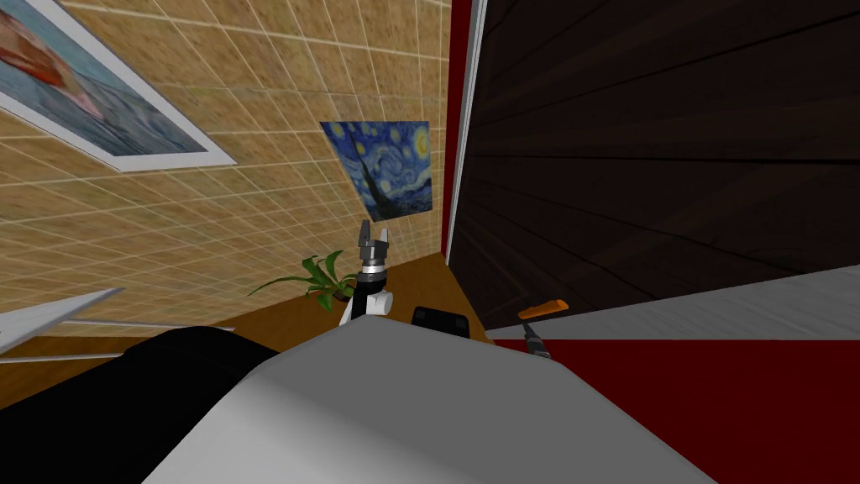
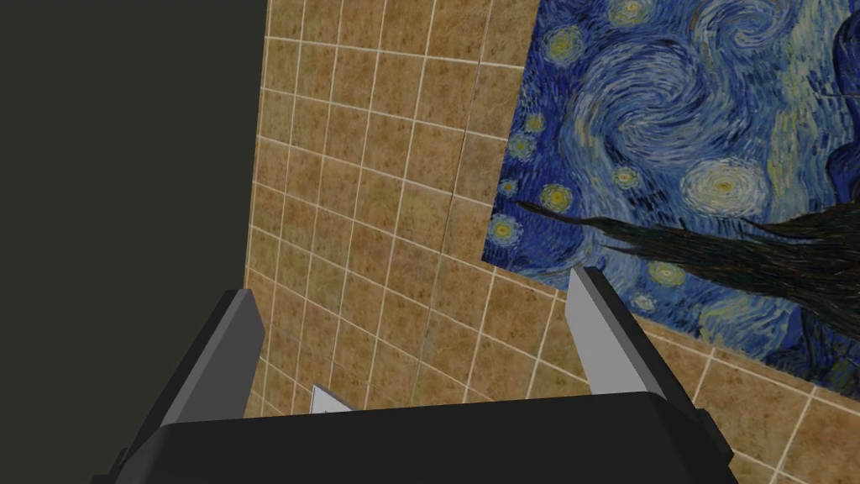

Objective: Push the door open

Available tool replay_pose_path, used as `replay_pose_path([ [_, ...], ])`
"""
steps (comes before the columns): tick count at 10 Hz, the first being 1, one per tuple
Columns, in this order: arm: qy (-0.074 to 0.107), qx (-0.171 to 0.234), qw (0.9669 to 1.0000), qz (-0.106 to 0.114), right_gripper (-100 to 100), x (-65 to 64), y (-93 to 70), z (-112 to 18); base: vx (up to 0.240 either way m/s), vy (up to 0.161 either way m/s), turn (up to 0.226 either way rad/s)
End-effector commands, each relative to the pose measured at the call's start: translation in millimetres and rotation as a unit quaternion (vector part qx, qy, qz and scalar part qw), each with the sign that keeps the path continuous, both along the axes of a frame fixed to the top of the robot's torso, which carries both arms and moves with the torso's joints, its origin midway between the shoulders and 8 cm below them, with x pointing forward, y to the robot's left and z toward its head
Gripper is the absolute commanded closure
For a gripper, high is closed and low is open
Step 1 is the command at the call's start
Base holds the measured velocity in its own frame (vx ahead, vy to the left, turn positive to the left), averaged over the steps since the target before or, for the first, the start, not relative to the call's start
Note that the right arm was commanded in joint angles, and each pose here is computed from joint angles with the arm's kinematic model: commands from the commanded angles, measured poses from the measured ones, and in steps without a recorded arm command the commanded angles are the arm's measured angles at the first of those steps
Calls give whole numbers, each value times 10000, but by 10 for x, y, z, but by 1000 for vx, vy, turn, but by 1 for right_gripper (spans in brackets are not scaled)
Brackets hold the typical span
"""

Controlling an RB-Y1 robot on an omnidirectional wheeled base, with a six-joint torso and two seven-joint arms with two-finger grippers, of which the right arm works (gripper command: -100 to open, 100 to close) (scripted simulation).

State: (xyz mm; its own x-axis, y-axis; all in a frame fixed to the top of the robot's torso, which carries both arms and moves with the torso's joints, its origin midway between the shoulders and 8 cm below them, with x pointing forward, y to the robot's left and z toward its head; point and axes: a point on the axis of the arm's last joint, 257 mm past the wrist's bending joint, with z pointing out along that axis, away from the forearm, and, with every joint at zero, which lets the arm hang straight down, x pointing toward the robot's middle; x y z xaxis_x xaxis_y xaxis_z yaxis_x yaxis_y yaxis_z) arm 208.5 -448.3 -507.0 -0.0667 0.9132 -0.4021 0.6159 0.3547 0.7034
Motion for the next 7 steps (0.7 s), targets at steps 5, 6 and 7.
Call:
replay_pose_path([
  [5, 431, 53, 9963, -748, -100, -353, -324, -249, 116, -2, -94],
  [6, 495, 60, 9950, -860, -100, -407, -369, -282, 99, 20, -87],
  [7, 558, 67, 9937, -972, -100, -463, -413, -314, 99, 27, -84],
])
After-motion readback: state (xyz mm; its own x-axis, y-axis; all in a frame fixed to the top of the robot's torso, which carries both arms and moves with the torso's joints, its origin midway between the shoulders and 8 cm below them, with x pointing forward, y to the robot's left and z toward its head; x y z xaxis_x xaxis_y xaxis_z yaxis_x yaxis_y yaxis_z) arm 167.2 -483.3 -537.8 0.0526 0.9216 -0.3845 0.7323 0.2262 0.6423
